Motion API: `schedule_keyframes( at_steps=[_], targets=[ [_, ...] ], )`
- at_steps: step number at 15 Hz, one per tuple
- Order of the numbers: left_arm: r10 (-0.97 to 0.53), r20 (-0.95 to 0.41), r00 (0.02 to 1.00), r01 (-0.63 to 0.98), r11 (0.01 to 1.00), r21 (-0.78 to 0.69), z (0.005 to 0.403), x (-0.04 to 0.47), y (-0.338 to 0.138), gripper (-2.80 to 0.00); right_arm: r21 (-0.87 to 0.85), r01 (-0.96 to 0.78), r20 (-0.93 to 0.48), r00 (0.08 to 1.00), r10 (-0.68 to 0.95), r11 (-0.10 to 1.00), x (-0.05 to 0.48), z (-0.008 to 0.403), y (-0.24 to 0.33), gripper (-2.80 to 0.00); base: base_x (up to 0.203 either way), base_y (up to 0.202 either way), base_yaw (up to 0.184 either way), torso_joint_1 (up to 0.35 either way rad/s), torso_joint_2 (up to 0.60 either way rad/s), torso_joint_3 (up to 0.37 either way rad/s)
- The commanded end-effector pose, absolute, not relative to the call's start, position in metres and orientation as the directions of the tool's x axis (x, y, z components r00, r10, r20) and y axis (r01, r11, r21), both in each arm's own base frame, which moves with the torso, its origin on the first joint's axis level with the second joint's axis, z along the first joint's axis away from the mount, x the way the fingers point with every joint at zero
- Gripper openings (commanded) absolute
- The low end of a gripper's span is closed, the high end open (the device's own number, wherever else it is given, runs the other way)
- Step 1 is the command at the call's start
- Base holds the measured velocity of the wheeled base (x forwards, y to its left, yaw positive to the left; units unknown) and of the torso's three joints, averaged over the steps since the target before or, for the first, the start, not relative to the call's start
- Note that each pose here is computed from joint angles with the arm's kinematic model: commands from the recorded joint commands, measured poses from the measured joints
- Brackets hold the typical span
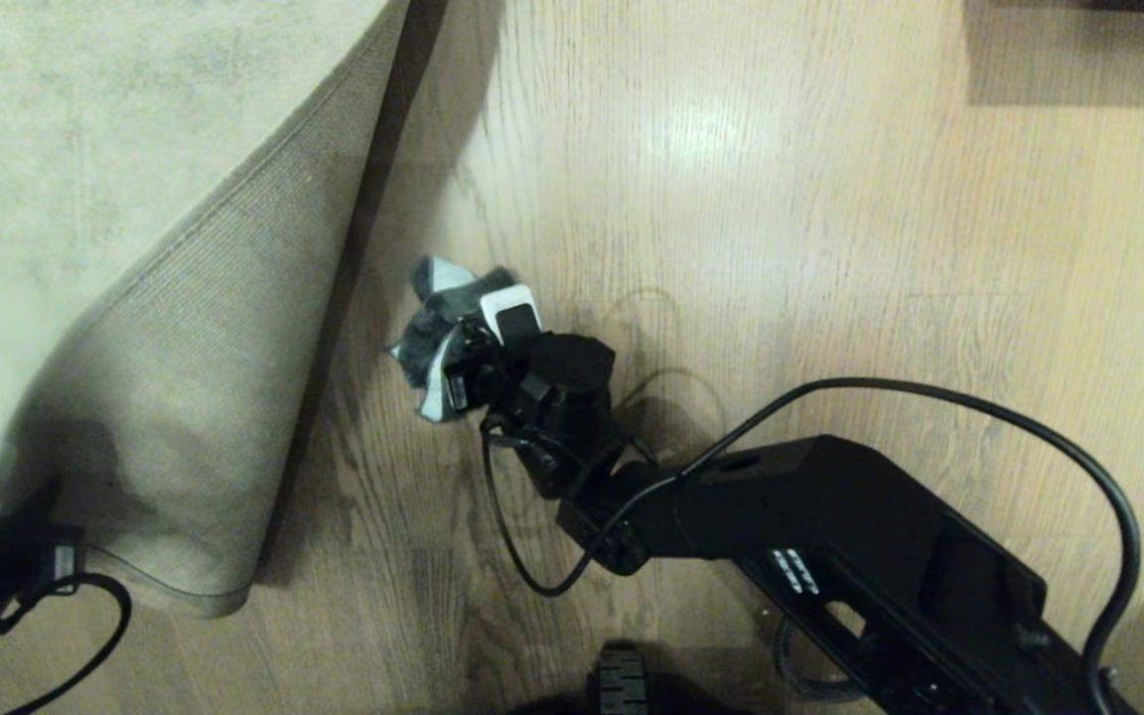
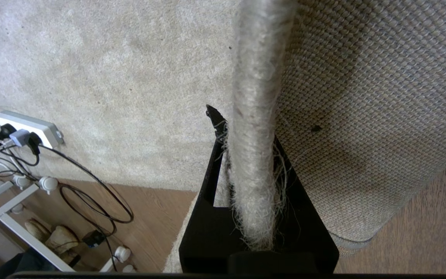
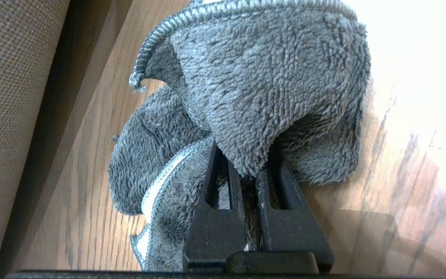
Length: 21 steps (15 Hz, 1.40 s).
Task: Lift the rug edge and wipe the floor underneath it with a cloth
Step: Wipe the floor under the carpet with a rag
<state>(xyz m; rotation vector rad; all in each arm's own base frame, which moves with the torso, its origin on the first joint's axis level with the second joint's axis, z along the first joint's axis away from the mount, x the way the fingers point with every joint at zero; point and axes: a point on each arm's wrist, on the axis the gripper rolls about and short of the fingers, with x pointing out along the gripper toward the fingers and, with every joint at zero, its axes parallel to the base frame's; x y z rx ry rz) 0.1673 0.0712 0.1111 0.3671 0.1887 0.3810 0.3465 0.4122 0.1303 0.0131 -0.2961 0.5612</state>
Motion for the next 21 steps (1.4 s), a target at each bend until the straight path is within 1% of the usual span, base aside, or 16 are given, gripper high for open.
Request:
schedule_keyframes(
  at_steps=[1, 4, 7, 13, 16, 19, 21],
  targets=[
    [0.399, -0.101, 0.911, -0.334, 0.86, 0.386, 0.112, 0.167, 0.072, -2.8, -0.082, -0.559, 0.243, 0.791, 0.561, 0.825, 0.329, 0.114, 0.424, -2.8, 0.0, 0.0, 0.0, 0.0, 0.0, 0.0],
    [0.398, -0.099, 0.912, -0.332, 0.859, 0.389, 0.113, 0.167, 0.071, -2.8, -0.097, -0.629, 0.198, 0.748, 0.634, 0.772, 0.294, 0.078, 0.454, -2.8, 0.0, 0.0, 0.0, 0.0, 0.0, 0.0],
    [0.399, -0.096, 0.912, -0.335, 0.858, 0.389, 0.113, 0.167, 0.071, -2.8, -0.11, -0.682, 0.159, 0.706, 0.69, 0.723, 0.263, 0.052, 0.476, -2.8, 0.0, 0.0, 0.0, 0.0, 0.0, 0.0],
    [0.401, -0.095, 0.911, -0.336, 0.857, 0.39, 0.113, 0.167, 0.071, -2.8, -0.13, -0.739, 0.097, 0.654, 0.75, 0.661, 0.227, 0.011, 0.497, -2.8, 0.0, 0.0, 0.0, 0.0, 0.0, 0.0],
    [0.401, -0.095, 0.911, -0.336, 0.857, 0.39, 0.113, 0.167, 0.071, -2.8, -0.136, -0.736, 0.078, 0.66, 0.747, 0.664, 0.23, -0.001, 0.496, -2.8, 0.0, 0.0, 0.0, 0.0, 0.0, 0.0],
    [0.41, -0.096, 0.907, -0.345, 0.853, 0.391, 0.113, 0.167, 0.072, -2.8, -0.131, -0.686, 0.095, 0.71, 0.698, 0.716, 0.261, -0.005, 0.482, -2.8, 0.0, 0.0, 0.0, 0.0, 0.0, 0.0],
    [0.409, -0.1, 0.907, -0.342, 0.854, 0.391, 0.112, 0.167, 0.072, -2.8, -0.117, -0.642, 0.137, 0.745, 0.653, 0.757, 0.285, 0.004, 0.471, -2.8, 0.0, 0.0, 0.0, 0.0, 0.0, 0.0]
  ],
)
